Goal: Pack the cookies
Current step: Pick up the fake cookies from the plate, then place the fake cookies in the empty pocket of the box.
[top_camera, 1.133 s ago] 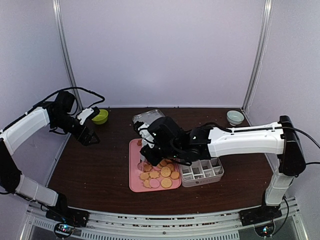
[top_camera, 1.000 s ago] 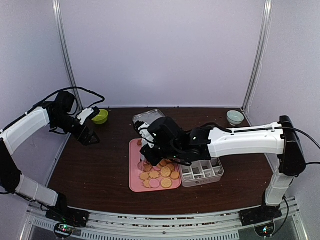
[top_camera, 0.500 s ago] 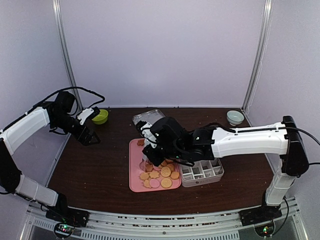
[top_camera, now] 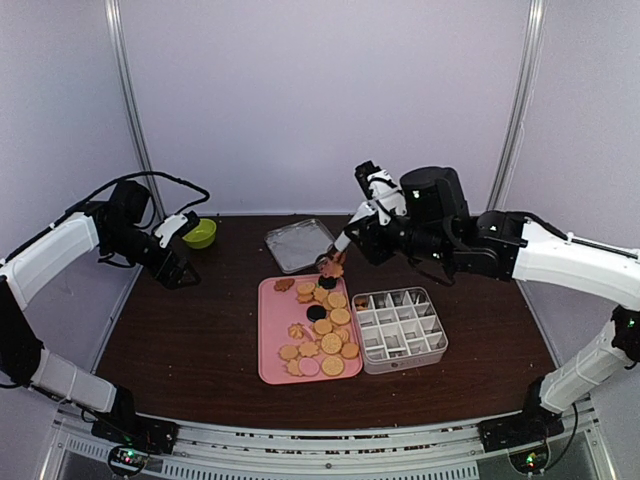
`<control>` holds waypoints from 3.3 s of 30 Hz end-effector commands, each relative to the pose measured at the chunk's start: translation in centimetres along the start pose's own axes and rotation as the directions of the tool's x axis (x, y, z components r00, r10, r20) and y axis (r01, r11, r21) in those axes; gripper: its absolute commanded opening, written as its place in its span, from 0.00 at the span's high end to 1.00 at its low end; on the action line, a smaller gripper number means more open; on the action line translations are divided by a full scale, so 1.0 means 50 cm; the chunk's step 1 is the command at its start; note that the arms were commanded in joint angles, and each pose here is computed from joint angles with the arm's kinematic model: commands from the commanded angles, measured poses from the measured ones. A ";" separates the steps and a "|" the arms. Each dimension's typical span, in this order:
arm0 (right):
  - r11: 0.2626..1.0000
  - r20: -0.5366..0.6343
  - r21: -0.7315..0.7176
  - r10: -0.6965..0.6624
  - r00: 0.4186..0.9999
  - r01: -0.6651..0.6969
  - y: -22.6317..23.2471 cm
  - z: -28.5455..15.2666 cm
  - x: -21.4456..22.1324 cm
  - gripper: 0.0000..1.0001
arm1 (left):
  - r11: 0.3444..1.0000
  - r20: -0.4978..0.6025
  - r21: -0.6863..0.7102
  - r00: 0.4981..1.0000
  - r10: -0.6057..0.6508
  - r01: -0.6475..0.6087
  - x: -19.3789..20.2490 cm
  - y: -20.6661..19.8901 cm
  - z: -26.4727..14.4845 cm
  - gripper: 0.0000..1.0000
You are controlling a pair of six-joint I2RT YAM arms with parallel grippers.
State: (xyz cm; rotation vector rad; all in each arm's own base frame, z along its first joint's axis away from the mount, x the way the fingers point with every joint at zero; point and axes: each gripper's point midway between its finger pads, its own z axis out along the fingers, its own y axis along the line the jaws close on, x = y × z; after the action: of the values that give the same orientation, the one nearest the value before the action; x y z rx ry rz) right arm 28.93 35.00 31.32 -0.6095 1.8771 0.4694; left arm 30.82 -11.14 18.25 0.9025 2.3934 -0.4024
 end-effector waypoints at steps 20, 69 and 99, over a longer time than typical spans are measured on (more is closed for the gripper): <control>0.987 -0.035 0.148 0.070 0.997 -0.064 -0.136 -0.027 0.093 0.94 | 0.999 0.026 0.038 1.000 -0.017 0.016 -0.028 -0.001 -0.009 0.07; 0.965 -0.083 0.146 0.231 0.969 -0.218 -0.176 -0.025 0.151 0.93 | 0.982 -0.183 0.142 0.972 0.148 -0.123 0.017 0.023 0.050 0.06; 0.963 -0.057 0.177 0.215 0.975 -0.202 -0.195 -0.079 0.140 0.64 | 0.976 -0.156 0.202 0.981 0.117 -0.085 -0.005 0.009 0.052 0.06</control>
State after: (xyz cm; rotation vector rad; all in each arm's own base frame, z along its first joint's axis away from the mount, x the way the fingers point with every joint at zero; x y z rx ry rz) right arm 29.62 24.15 24.31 -0.3344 2.0907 0.4221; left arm 31.80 -11.81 14.89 1.2191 2.5077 -0.5201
